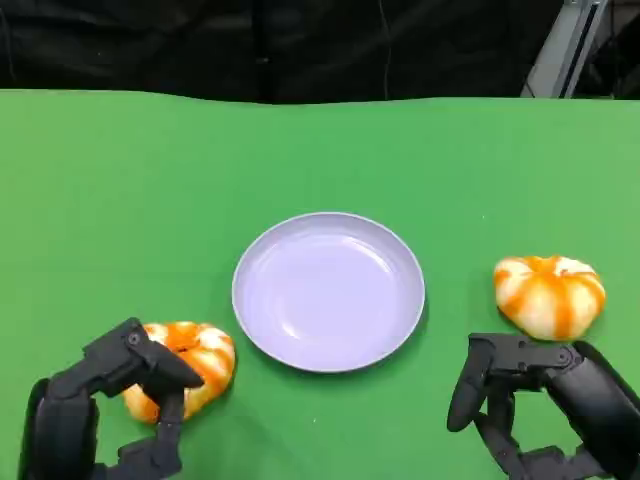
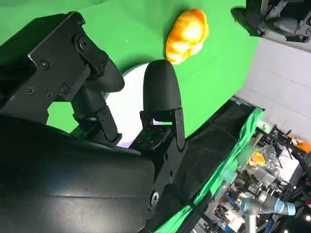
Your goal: Grasp the bread from the table and place it into the plate.
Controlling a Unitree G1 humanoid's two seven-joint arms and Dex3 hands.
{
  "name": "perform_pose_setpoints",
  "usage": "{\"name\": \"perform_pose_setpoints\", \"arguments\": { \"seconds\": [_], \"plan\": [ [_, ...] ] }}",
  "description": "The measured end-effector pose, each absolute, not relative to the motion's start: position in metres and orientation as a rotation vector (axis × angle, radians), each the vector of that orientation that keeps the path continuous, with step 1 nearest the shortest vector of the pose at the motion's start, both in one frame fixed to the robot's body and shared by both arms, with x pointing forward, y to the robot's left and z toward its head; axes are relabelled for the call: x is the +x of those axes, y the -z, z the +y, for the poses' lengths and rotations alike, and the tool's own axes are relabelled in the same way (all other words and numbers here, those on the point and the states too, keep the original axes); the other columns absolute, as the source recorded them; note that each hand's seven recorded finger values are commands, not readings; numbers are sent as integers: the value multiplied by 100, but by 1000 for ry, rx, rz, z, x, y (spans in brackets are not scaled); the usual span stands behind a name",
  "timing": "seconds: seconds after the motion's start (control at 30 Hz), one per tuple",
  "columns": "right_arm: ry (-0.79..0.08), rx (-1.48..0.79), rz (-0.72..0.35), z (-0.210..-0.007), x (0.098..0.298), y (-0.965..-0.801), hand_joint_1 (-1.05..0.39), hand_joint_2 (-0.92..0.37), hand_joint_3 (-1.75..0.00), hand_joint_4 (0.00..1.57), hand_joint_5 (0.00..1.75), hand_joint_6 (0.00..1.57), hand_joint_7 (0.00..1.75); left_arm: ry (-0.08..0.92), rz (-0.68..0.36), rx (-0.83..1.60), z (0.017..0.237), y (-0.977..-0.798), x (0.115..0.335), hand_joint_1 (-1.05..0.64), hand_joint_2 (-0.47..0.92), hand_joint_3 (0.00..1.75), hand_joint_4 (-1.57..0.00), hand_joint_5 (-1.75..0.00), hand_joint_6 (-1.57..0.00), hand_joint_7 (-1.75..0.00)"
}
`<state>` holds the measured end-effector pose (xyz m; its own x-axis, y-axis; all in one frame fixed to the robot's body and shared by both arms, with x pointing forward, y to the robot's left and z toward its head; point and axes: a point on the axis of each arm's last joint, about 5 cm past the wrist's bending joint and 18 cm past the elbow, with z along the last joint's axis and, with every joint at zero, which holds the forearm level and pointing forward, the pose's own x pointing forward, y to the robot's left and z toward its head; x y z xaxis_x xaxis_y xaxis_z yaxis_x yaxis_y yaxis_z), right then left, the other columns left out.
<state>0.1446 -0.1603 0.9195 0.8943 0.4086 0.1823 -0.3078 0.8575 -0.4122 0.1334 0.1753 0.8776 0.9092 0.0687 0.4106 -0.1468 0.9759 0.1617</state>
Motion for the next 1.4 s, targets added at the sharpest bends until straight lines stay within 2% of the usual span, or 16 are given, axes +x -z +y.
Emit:
{"name": "perform_pose_setpoints", "arguments": {
  "seconds": [0.07,0.1,0.17,0.2,0.23,0.4,0.57,0.77,0.87,0.97,1.07,1.13,1.2,1.33,1.4],
  "plan": [
    [-381,-386,-270,-160,145,-920,11,-33,-139,87,167,79,132,-118,-399,189,175,-878,134,-6,64,69,-61,-102,-63,-55],
    [-381,-386,-271,-160,145,-920,11,-34,-138,87,167,79,132,-119,-392,198,175,-879,134,-11,73,48,-57,-89,-61,-38],
    [-381,-385,-272,-160,145,-920,11,-34,-138,87,167,79,132,-117,-369,250,176,-880,135,-14,81,29,-57,-81,-63,-24],
    [-381,-385,-272,-160,145,-920,11,-34,-138,87,167,79,132,-118,-355,272,177,-881,135,-26,85,18,-44,-71,-53,-14],
    [-381,-384,-272,-160,145,-920,11,-34,-138,87,167,79,132,-120,-340,316,178,-881,135,-30,87,12,-40,-67,-50,-10],
    [-384,-379,-274,-158,144,-920,11,-34,-138,87,167,79,133,-97,-258,568,182,-884,137,-46,91,3,-14,-56,-35,0],
    [-384,-381,-267,-157,144,-921,13,-33,-139,87,166,79,132,-54,-179,749,185,-881,139,-53,92,1,-6,-61,-24,0],
    [-380,-374,-268,-156,144,-921,11,-32,-139,89,166,80,131,-6,-117,917,181,-883,147,-54,92,5,-1,-66,-25,-1],
    [-380,-373,-269,-156,144,-921,10,-33,-138,88,167,80,132,36,-71,1003,177,-887,155,-52,92,6,-8,-72,-30,-3],
    [-380,-372,-268,-156,144,-921,10,-33,-137,87,169,79,132,67,-43,1094,174,-891,165,-53,92,5,-22,-76,-41,-5],
    [-379,-372,-263,-155,144,-921,10,-33,-137,87,168,79,133,81,-10,1179,170,-892,175,-52,92,2,-42,-60,-52,-3],
    [-379,-371,-262,-155,144,-921,9,-34,-136,87,168,79,133,93,26,1216,168,-889,180,-50,92,4,-49,-55,-56,-3],
    [-379,-371,-262,-155,144,-921,9,-34,-136,87,168,79,132,113,61,1230,166,-884,183,-49,92,6,-52,-54,-58,-3],
    [-379,-372,-262,-155,144,-921,10,-33,-136,87,167,79,132,149,116,1260,168,-875,188,-42,92,21,-60,-22,-74,-3],
    [-379,-373,-263,-155,144,-921,10,-33,-137,87,167,80,132,155,122,1253,169,-875,190,-39,92,22,-62,-15,-77,-3]
  ]
}}
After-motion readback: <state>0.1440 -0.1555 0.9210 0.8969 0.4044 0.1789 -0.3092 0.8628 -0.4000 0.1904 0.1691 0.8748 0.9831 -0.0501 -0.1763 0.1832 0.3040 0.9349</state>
